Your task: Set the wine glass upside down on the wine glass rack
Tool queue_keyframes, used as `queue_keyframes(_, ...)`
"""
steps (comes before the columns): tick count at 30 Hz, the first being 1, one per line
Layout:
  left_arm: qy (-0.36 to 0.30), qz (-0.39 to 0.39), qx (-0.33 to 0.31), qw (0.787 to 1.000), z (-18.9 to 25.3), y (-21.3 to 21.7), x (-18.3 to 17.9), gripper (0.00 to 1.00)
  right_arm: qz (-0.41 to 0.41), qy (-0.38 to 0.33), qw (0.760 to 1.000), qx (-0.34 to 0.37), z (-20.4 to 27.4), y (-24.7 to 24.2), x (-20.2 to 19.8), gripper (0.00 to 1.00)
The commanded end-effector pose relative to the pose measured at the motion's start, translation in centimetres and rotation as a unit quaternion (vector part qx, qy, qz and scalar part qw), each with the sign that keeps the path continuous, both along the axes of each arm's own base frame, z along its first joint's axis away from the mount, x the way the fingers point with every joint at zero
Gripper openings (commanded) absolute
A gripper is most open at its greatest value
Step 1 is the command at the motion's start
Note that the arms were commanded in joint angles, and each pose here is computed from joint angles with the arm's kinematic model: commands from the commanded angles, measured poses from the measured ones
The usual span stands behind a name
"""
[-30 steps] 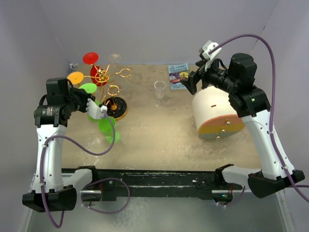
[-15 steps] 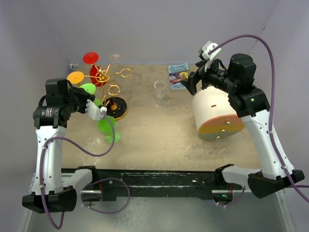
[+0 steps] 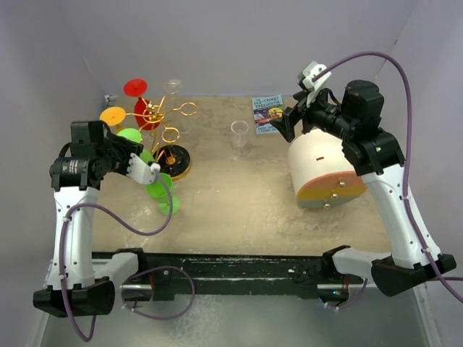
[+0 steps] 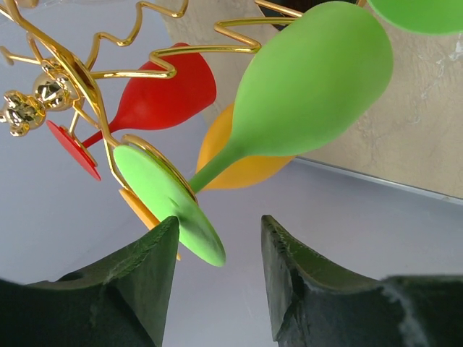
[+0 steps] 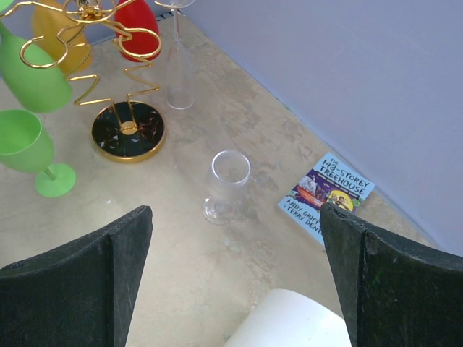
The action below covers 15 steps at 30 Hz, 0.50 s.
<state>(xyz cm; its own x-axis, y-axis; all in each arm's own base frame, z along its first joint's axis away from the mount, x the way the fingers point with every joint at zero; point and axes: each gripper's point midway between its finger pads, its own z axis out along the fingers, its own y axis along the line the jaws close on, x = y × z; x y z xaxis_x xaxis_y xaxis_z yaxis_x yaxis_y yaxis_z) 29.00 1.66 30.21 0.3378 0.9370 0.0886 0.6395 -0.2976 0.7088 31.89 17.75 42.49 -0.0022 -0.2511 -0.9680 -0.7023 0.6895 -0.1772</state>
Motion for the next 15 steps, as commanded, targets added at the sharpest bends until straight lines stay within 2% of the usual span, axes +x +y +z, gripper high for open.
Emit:
queue_keyframes(1,-0.009,0.003,-0.002,1.0,1.5,-0.1,-0.7,0.53,0.01,-0.038,0.999,0.008,1.9,0.0,-0.4,1.0)
queue_keyframes(6,-0.033,0.012,-0.017,0.999,3.4,-0.2,-0.8,0.56,0.011,-0.036,0.999,0.008,1.8,0.1,-0.4,1.0)
queue_keyframes(15,-0.073,0.027,-0.148,0.986,7.3,-2.7,-1.2,0.58,0.013,-0.038,0.999,0.006,1.8,0.1,-0.5,1.0)
